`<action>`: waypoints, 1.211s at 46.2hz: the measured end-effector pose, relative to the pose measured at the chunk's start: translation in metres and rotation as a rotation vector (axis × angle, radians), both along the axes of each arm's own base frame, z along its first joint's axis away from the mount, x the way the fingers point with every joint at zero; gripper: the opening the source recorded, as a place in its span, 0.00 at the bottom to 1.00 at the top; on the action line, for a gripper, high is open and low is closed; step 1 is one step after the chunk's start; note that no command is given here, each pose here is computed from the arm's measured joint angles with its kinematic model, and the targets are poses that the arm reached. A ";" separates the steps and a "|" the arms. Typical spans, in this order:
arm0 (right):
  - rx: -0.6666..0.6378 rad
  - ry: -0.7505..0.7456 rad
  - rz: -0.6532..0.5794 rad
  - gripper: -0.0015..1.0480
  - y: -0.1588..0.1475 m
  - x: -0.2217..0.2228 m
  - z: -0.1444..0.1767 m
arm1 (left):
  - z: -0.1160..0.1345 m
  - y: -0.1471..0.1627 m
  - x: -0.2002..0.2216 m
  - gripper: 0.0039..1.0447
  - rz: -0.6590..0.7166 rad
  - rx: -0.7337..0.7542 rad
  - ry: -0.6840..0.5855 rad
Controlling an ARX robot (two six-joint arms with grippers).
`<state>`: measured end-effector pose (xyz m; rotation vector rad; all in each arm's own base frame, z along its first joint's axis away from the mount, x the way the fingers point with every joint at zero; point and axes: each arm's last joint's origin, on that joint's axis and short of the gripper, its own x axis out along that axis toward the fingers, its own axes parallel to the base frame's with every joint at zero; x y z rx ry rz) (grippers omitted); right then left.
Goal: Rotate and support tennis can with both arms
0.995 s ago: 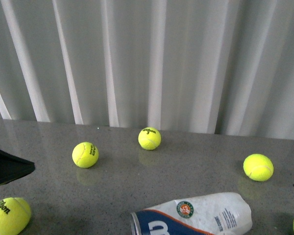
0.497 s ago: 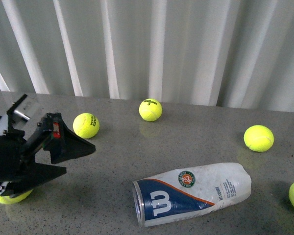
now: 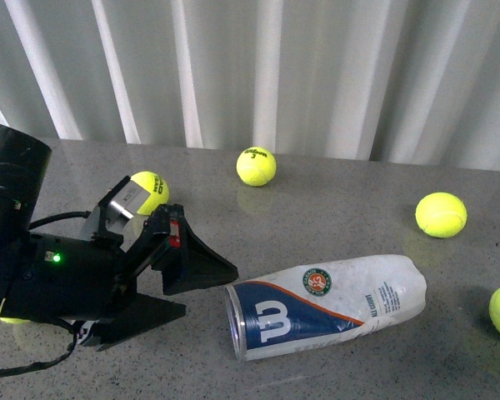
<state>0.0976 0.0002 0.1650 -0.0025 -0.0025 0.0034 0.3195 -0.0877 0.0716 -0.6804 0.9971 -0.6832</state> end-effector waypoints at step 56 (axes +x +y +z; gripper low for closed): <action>0.000 0.000 0.000 0.93 0.000 0.000 0.000 | -0.012 -0.069 0.004 0.43 0.029 -0.263 0.120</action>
